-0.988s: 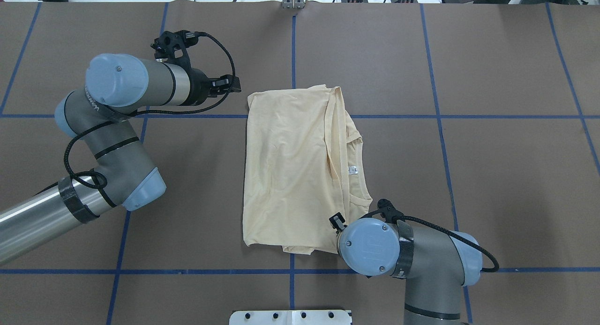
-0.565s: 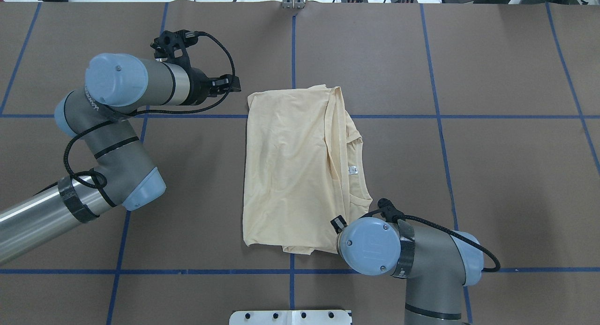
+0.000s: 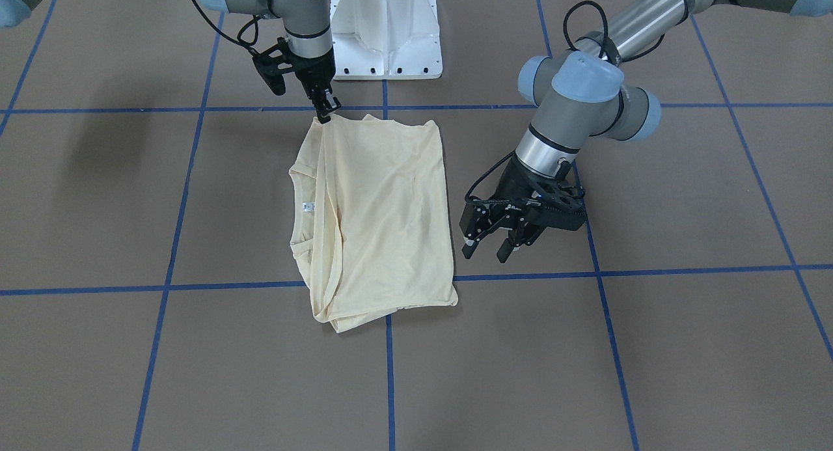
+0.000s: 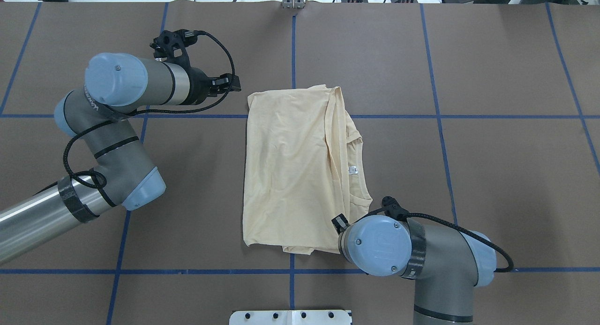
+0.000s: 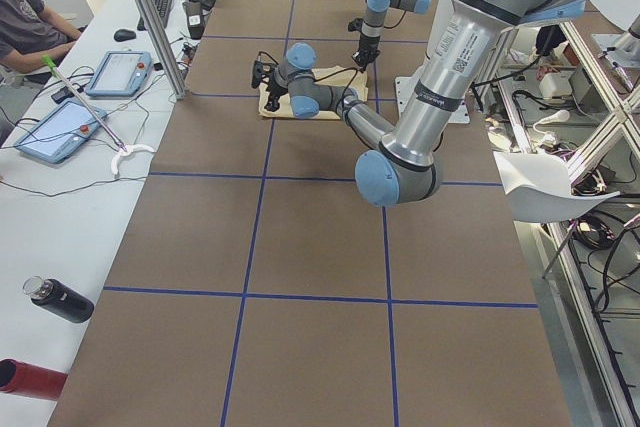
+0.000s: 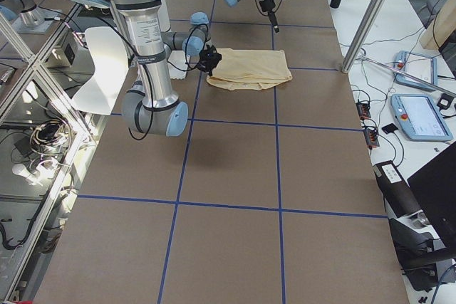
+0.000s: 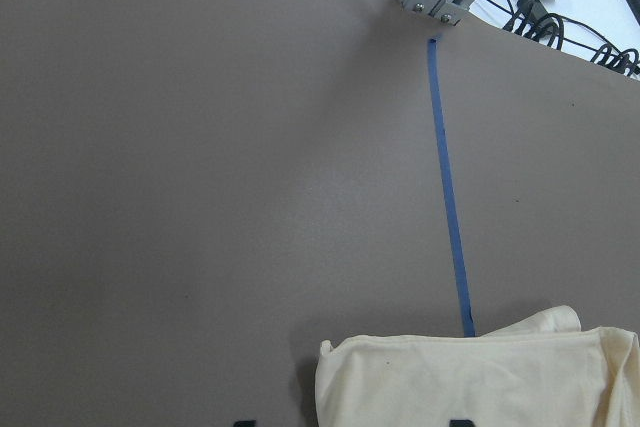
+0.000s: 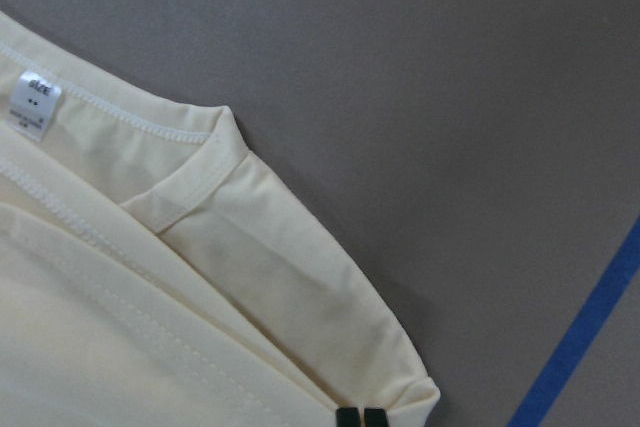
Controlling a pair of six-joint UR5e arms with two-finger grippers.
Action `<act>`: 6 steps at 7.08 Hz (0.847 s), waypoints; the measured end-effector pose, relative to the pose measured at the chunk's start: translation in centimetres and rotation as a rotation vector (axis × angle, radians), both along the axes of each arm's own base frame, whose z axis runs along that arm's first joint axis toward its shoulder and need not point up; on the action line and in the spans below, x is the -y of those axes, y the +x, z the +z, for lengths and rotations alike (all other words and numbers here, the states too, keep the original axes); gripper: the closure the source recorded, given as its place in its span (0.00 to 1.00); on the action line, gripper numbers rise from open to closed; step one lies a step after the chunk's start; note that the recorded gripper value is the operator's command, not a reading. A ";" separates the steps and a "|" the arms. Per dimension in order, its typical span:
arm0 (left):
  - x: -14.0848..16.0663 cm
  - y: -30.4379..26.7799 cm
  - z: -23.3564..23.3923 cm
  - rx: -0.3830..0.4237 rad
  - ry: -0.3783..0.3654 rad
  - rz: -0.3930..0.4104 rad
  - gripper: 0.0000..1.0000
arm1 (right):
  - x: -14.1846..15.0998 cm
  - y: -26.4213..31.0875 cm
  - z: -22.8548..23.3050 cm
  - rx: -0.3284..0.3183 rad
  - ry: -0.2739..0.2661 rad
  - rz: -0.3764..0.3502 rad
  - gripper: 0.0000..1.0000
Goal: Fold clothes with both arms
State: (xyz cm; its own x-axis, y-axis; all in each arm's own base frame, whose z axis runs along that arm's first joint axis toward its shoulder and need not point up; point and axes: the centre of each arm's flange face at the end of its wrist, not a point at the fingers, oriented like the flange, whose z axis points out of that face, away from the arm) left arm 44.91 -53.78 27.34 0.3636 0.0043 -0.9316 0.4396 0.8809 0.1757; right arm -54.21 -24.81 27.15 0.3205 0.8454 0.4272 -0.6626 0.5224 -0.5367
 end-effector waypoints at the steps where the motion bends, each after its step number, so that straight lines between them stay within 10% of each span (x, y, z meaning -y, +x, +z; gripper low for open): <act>1: 0.0 0.0 0.0 0.000 0.000 0.000 0.29 | -0.2 0.1 0.5 -0.009 -0.002 -0.004 1.00; 2: 0.0 0.0 0.0 0.000 0.000 0.000 0.29 | -0.4 0.1 0.9 -0.015 -0.003 -0.007 1.00; 6: 0.0 0.1 0.0 0.000 -0.001 0.001 0.29 | -0.8 -0.1 1.1 -0.018 -0.003 -0.015 0.38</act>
State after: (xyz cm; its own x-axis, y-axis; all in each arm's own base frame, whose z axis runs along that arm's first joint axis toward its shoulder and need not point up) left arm 44.99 -53.74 27.38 0.3637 0.0042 -0.9315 0.4387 0.8814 0.1753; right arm -54.28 -23.97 28.20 0.3411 0.8415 0.4190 -0.6643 0.5311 -0.5260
